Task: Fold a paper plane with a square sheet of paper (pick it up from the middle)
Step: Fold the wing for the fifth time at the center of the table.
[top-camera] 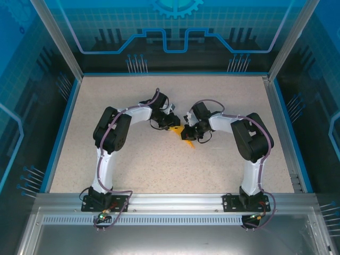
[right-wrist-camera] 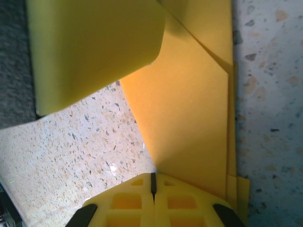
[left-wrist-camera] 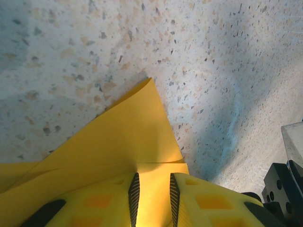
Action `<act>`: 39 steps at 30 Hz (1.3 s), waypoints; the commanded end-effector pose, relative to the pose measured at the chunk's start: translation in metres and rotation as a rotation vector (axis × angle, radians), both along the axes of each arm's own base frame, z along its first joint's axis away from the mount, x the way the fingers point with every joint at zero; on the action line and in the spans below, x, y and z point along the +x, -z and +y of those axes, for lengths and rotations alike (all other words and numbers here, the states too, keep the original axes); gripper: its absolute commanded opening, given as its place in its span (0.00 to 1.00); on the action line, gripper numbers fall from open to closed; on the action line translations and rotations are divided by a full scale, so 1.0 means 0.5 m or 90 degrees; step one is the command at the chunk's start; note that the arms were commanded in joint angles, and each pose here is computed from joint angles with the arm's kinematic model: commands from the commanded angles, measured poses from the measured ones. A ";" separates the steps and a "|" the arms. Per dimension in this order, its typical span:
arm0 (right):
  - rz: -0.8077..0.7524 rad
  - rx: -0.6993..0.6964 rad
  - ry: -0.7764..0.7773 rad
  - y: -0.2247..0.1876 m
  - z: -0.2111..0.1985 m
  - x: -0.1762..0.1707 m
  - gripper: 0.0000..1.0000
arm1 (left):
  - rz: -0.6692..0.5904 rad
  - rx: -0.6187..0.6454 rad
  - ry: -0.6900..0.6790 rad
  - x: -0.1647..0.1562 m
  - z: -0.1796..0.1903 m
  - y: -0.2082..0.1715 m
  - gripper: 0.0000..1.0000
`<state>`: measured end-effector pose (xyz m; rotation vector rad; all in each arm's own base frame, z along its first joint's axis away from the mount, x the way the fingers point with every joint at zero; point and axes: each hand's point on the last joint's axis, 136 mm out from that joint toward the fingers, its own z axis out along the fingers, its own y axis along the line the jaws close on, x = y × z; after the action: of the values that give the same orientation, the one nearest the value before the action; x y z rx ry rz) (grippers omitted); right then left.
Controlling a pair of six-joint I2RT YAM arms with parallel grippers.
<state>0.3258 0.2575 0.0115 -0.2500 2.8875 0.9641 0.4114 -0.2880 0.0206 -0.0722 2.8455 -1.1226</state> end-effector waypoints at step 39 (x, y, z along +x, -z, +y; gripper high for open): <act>-0.112 0.073 0.054 -0.191 -0.008 0.023 0.44 | -0.103 0.137 -0.188 0.073 0.237 -0.151 0.52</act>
<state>0.3363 0.2641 0.0946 -0.2315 2.7003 1.0674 0.4661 -0.1626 0.0905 -0.3281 2.6503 -0.6933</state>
